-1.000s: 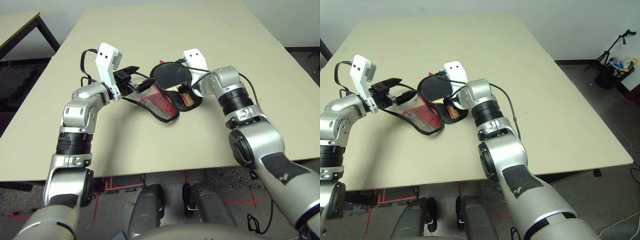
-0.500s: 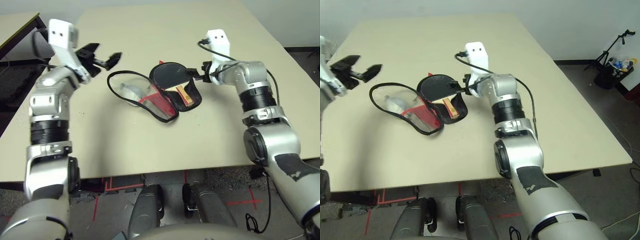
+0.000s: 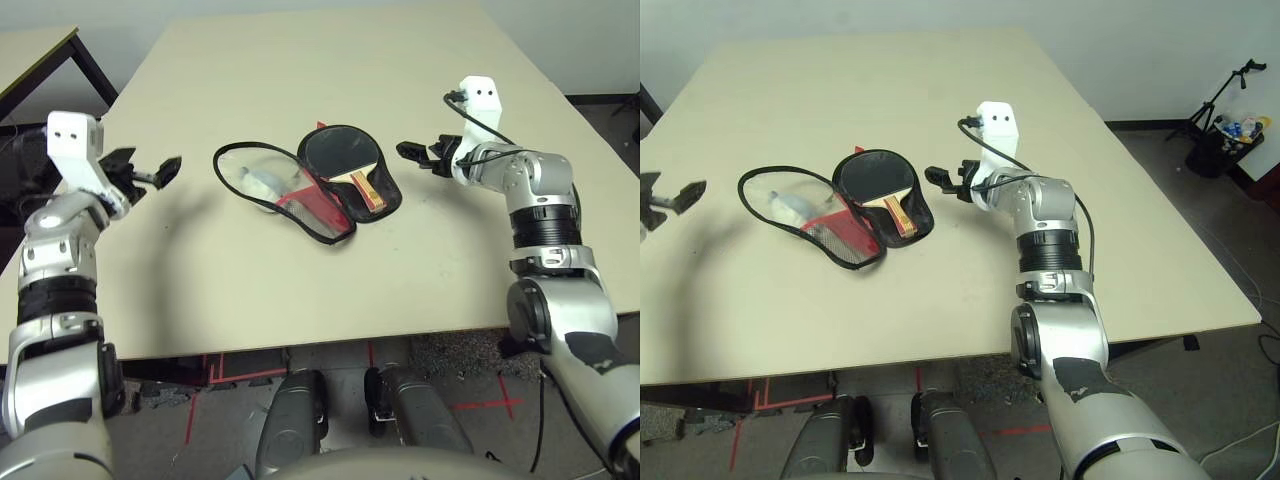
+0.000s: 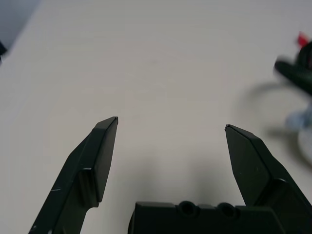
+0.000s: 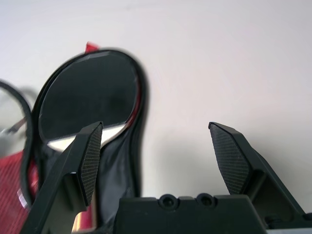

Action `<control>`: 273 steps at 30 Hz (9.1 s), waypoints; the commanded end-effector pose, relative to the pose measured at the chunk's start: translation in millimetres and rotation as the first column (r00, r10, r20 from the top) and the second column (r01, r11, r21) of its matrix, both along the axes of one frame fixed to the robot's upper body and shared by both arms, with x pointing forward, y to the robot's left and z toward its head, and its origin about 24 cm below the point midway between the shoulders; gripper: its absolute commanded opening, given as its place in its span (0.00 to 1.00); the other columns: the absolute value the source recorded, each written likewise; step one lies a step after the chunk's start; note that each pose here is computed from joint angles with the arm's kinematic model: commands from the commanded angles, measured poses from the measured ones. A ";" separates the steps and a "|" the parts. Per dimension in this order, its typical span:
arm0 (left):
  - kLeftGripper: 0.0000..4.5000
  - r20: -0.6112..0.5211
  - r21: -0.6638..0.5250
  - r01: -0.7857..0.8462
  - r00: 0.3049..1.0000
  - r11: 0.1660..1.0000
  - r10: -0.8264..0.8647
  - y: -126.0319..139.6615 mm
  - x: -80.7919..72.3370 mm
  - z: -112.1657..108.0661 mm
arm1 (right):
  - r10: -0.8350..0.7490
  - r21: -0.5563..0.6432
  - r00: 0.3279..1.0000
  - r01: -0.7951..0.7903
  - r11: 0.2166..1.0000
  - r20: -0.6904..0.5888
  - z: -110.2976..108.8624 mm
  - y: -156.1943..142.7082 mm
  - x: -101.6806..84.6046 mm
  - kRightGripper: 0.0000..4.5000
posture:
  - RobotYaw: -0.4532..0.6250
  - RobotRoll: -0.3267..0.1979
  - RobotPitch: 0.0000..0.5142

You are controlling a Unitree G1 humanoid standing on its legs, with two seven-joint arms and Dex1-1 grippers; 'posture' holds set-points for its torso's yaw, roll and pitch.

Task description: Store the ping-pong paddle in its case and zip it.

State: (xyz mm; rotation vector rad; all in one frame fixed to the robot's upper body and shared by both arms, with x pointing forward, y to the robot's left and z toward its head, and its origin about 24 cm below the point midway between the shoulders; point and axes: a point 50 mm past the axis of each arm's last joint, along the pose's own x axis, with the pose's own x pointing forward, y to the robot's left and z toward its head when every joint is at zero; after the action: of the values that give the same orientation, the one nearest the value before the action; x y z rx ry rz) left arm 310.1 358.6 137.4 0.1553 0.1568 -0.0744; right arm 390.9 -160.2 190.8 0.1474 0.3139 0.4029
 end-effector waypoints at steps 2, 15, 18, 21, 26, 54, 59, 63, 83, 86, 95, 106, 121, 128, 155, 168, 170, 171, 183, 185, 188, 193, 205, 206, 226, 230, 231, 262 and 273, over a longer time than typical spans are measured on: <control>1.00 -0.038 -0.045 0.176 0.983 0.983 -0.178 -40.1 5.1 -10.1 | -0.035 -0.060 0.999 0.036 0.998 0.010 -8.0 -10.5 -0.2 0.99 | 0.39 0.62 0.26; 1.00 0.081 -0.234 0.530 0.846 0.815 -0.527 -123.3 10.0 62.1 | -0.080 -0.101 0.996 0.075 0.992 -0.047 -26.7 -24.6 -5.6 0.99 | 0.40 0.62 0.26; 1.00 0.096 -0.223 0.525 0.850 0.822 -0.517 -131.8 23.0 63.1 | -0.094 -0.090 0.992 0.087 0.992 -0.079 -29.8 -24.8 -5.5 0.99 | 0.40 0.62 0.26; 1.00 0.055 -0.198 0.517 0.854 0.833 -0.518 -151.4 48.4 43.3 | -0.121 -0.006 0.984 0.121 0.993 -0.127 -29.8 -22.9 -4.7 0.99 | 0.40 0.62 0.25; 1.00 0.022 -0.223 0.526 0.845 0.821 -0.535 -178.2 73.6 14.5 | -0.127 0.078 0.978 0.141 0.987 -0.168 -25.2 -19.3 -5.9 0.99 | 0.38 0.62 0.27; 1.00 0.335 -0.383 0.608 0.793 0.696 -0.509 -247.8 102.4 73.7 | -0.091 0.289 0.955 0.176 0.941 -0.283 -22.7 -11.5 -16.5 0.99 | 0.35 0.62 0.27; 1.00 0.292 -0.293 0.665 0.746 0.687 -0.598 -235.7 87.9 67.9 | -0.026 0.386 0.909 0.202 0.900 -0.416 -31.9 -3.9 -24.3 0.99 | 0.37 0.62 0.26; 1.00 0.192 -0.235 0.634 0.773 0.737 -0.604 -209.9 71.7 43.5 | 0.012 0.424 0.871 0.227 0.877 -0.491 -43.2 1.8 -31.1 0.99 | 0.39 0.62 0.26; 1.00 0.129 -0.279 0.563 0.825 0.778 -0.550 -189.9 31.0 32.7 | 0.188 0.522 0.790 0.188 0.832 -0.584 -61.1 33.6 -51.9 0.99 | 0.42 0.62 0.26; 1.00 0.142 -0.288 0.561 0.827 0.776 -0.545 -192.1 32.2 34.3 | 0.172 0.542 0.804 0.209 0.814 -0.569 -64.4 38.4 -47.0 0.99 | 0.41 0.62 0.26; 1.00 0.160 -0.301 0.569 0.821 0.765 -0.548 -200.2 34.4 35.4 | 0.102 0.583 0.847 0.267 0.767 -0.522 -75.4 50.8 -31.4 0.99 | 0.40 0.62 0.27; 1.00 0.166 -0.310 0.568 0.822 0.762 -0.545 -203.0 36.7 33.6 | 0.136 0.574 0.832 0.244 0.782 -0.538 -90.9 66.2 -34.9 0.80 | 0.40 0.62 0.26; 1.00 0.161 -0.309 0.566 0.823 0.765 -0.544 -205.2 36.1 30.0 | 0.243 0.495 0.796 0.081 0.865 -0.554 -76.4 75.0 -68.1 0.00 | 0.40 0.62 0.29; 1.00 0.149 -0.304 0.567 0.822 0.765 -0.550 -208.0 34.7 26.8 | 0.194 0.432 0.804 0.086 0.898 -0.562 -80.4 66.8 -104.5 0.00 | 0.38 0.62 0.32; 1.00 0.117 -0.302 0.597 0.797 0.743 -0.593 -216.3 36.1 21.6 | 0.042 0.387 0.589 0.474 0.791 -0.807 -36.1 99.1 -221.5 0.00 | 0.32 0.62 0.38; 1.00 0.097 -0.306 0.606 0.787 0.734 -0.609 -219.9 34.9 18.2 | -0.057 0.289 0.595 0.469 0.834 -0.802 -51.1 87.8 -212.4 0.19 | 0.31 0.62 0.40; 1.00 0.097 -0.304 0.608 0.785 0.733 -0.612 -220.1 35.4 18.8 | -0.046 0.288 0.662 0.387 0.876 -0.748 -59.9 81.0 -204.5 0.34 | 0.31 0.62 0.39; 1.00 0.098 -0.304 0.609 0.785 0.732 -0.612 -220.2 35.7 19.2 | -0.021 0.285 0.707 0.311 0.906 -0.706 -65.8 74.5 -199.6 0.41 | 0.30 0.62 0.39; 1.00 0.112 -0.297 0.618 0.780 0.728 -0.616 -220.4 39.8 22.5 | 0.392 0.104 0.619 -0.448 0.888 -0.681 -34.7 -20.1 -170.0 0.99 | 0.29 0.62 0.35; 1.00 0.116 -0.294 0.617 0.781 0.730 -0.614 -220.2 41.5 23.6 | 0.398 0.055 0.691 -0.462 0.885 -0.603 -21.3 -10.1 -153.1 0.99 | 0.29 0.62 0.35; 1.00 0.126 -0.289 0.617 0.782 0.732 -0.610 -220.2 43.9 26.1 | 0.403 -0.025 0.775 -0.474 0.880 -0.487 -7.0 4.4 -131.0 0.99 | 0.29 0.62 0.35; 1.00 0.144 -0.264 0.611 0.790 0.746 -0.596 -215.6 49.4 33.1 | 0.429 -0.214 0.878 -0.470 0.856 -0.213 7.8 32.5 -93.8 0.99 | 0.31 0.62 0.34; 1.00 0.158 -0.142 0.620 0.784 0.772 -0.600 -198.9 59.3 55.7 | 0.623 -0.296 0.743 -0.670 0.681 -0.245 -13.1 52.1 -94.3 0.99 | 0.34 0.62 0.30; 1.00 0.155 -0.135 0.622 0.782 0.771 -0.604 -195.5 59.8 59.1 | 0.635 -0.302 0.728 -0.686 0.663 -0.259 -14.9 52.3 -95.0 0.99 | 0.34 0.62 0.30; 1.00 -0.143 -0.006 0.630 0.768 0.777 -0.624 -126.0 32.3 61.8 | 0.706 -0.324 0.621 -0.782 0.532 -0.340 -56.2 83.7 -88.7 0.99 | 0.39 0.62 0.30; 1.00 -0.197 -0.008 0.638 0.754 0.770 -0.627 -124.7 26.1 53.6 | 0.709 -0.343 0.614 -0.786 0.514 -0.347 -64.1 84.7 -89.3 0.99 | 0.40 0.62 0.30; 1.00 -0.217 -0.004 0.636 0.753 0.772 -0.621 -123.8 25.1 50.4 | 0.709 -0.350 0.614 -0.786 0.509 -0.348 -66.1 84.9 -89.2 0.99 | 0.40 0.62 0.30; 0.40 -0.274 -0.047 0.549 0.796 0.834 -0.540 -131.1 47.4 -2.8 | 0.721 -0.409 0.612 -0.778 0.476 -0.325 -67.6 91.1 -88.0 1.00 | 0.36 0.62 0.32; 0.10 -0.213 0.064 0.526 0.837 0.848 -0.503 -147.2 83.0 14.8 | 0.720 -0.425 0.608 -0.780 0.460 -0.336 -71.3 92.8 -87.4 1.00 | 0.36 0.62 0.36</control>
State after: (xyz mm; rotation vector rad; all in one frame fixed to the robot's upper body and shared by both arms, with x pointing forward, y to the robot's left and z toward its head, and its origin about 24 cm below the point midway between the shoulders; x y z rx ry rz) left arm 390.7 211.4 156.3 0.2867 0.3042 -0.6447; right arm 306.1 -66.0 135.1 -0.5681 0.5253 1.1976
